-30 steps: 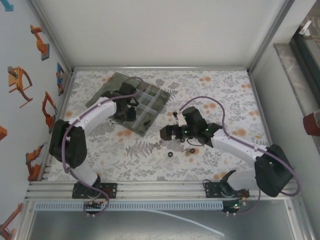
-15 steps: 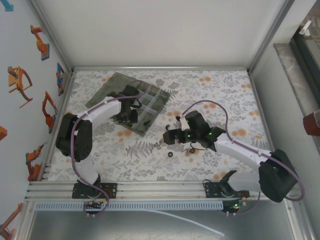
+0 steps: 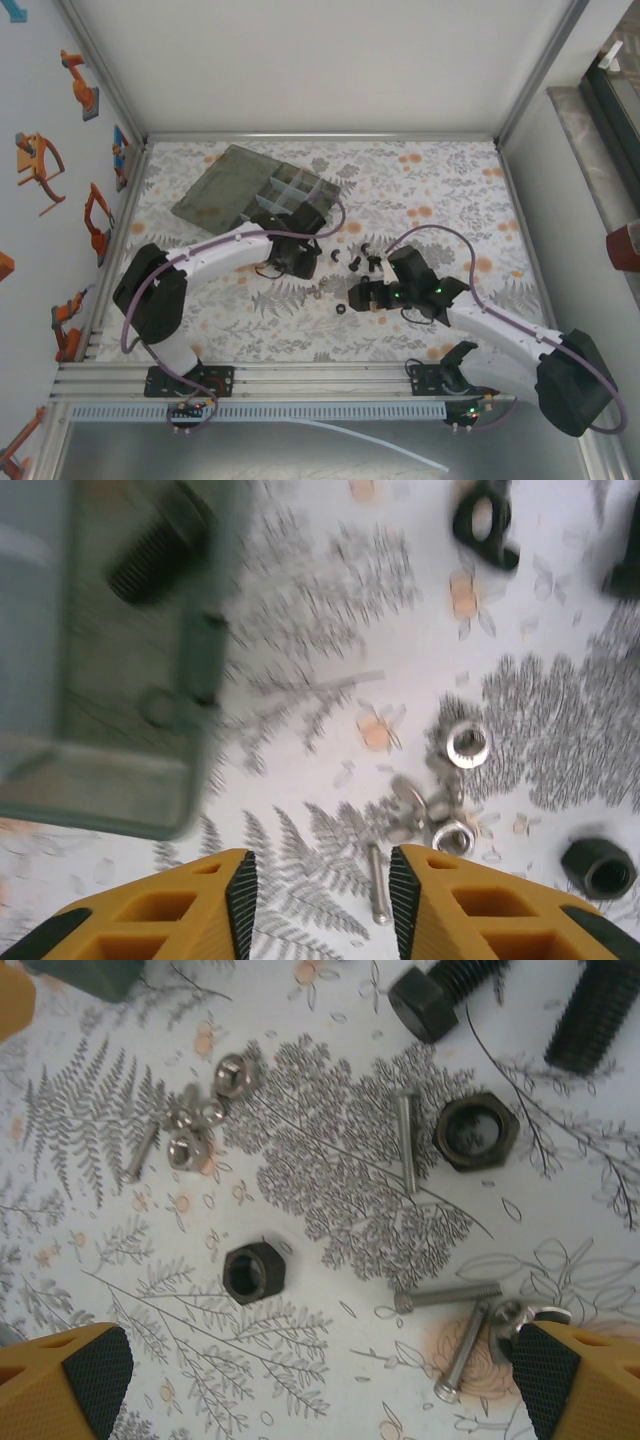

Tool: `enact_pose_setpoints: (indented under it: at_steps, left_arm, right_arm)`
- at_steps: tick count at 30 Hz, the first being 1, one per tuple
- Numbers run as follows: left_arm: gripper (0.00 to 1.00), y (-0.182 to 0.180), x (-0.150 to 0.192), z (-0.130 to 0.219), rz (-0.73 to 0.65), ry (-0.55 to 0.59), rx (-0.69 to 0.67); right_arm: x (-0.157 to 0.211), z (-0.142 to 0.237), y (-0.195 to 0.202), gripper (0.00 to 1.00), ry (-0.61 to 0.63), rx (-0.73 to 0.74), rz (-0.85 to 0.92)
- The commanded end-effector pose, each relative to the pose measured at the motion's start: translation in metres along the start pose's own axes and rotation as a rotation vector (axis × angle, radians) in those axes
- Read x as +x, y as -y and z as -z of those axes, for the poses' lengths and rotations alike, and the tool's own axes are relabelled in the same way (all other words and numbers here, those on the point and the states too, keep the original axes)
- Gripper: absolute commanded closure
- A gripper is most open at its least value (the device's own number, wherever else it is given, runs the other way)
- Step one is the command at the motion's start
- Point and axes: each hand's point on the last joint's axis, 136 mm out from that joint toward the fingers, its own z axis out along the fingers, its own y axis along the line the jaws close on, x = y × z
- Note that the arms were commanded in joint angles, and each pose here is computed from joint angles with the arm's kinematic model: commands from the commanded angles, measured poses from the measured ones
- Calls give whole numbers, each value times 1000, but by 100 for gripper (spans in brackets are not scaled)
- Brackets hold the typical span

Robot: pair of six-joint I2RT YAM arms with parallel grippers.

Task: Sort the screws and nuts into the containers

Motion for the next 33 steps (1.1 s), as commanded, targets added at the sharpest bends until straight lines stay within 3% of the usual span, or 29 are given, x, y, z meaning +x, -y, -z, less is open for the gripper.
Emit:
enact_pose_setpoints:
  at_steps: [1,21,26,33]
  left_arm:
    - [66,9,32,-19,-29,-122,-2]
    - [76,23,70,-52,-9,-244,-45]
    - [86,22,76,-57,-1,-264,-46]
    - [96,24,61,-38,10,-200,-3]
  right_arm:
    - [-4,5,-3,1,21,-9,-6]
    - [-18,13,-15,1,56,-40,22]
    - [-17,11,-15,1,46,-39,19]
    - [-20,12,-15,1,56,-35,21]
